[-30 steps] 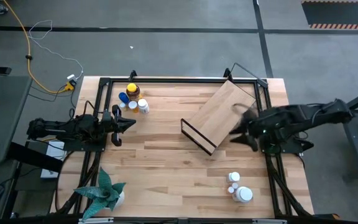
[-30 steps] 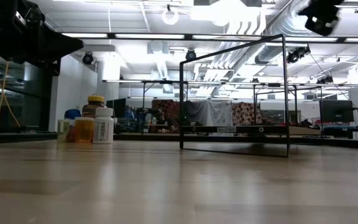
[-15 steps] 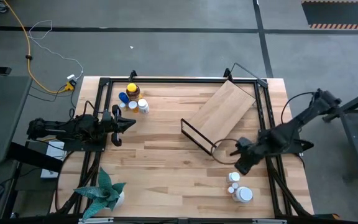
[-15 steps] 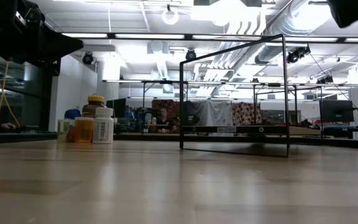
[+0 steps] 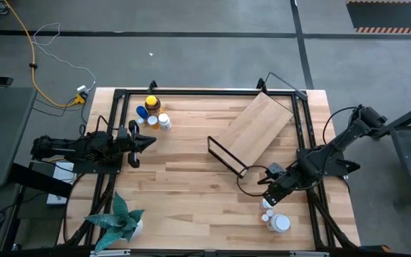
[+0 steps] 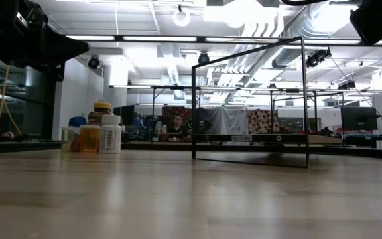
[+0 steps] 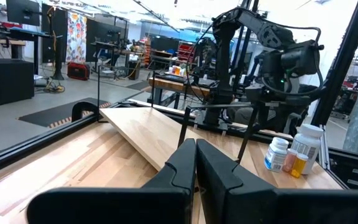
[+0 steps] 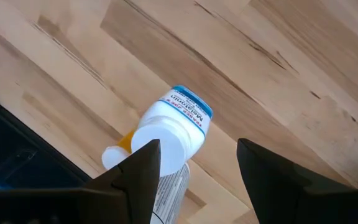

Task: Pick and place medicine bottles onto shelf by color
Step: Put the bottom white medicine bottle on the shelf

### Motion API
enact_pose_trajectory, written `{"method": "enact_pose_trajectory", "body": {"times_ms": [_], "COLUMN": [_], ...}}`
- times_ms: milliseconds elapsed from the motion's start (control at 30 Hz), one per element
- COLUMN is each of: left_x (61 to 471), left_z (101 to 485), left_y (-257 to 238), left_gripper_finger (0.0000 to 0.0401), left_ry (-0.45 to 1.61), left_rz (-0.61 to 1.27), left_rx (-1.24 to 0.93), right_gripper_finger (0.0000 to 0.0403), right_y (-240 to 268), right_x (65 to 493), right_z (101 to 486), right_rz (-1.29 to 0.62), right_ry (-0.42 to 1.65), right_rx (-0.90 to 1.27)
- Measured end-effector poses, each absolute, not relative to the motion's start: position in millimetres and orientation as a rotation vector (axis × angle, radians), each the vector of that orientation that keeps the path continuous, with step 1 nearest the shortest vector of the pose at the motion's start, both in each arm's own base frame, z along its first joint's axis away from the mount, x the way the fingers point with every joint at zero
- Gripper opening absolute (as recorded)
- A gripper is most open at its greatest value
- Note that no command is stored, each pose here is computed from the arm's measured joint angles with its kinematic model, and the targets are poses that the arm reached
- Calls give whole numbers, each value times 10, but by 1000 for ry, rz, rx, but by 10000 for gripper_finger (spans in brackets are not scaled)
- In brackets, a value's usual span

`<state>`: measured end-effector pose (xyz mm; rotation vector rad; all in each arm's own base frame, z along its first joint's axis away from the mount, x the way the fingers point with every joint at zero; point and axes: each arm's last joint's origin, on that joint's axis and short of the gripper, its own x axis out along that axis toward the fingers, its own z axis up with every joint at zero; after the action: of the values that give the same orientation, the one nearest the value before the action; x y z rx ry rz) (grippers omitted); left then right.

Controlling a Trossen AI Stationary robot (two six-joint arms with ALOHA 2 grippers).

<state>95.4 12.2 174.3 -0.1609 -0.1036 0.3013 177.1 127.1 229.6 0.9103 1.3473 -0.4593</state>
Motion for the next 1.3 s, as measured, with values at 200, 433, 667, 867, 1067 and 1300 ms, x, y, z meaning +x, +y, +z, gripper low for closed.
{"method": "enact_pose_trajectory", "body": {"times_ms": [200,433,667,867,1067,1300], "left_x": [954,954,954,954,954,954], "left_z": [1743,1743,1743,1743,1744,1744], "left_y": [122,122,122,122,122,122], "left_gripper_finger": [3,3,3,3,3,3], "left_ry": [-103,-103,-104,-104,-104,-104], "left_rz": [301,301,301,301,301,301], "left_rx": [-161,-161,-161,-161,-161,-161], "right_gripper_finger": [204,204,210,263,283,284], "right_y": [1266,1279,1283,1284,1321,1324], "right_x": [1774,1778,1794,1793,1815,1832], "right_z": [2296,2299,2304,2304,2319,2325], "right_rz": [-461,-402,-399,-402,-353,-354], "right_ry": [1344,1355,1329,1334,1355,1322], "right_rx": [909,870,871,881,938,942]}}
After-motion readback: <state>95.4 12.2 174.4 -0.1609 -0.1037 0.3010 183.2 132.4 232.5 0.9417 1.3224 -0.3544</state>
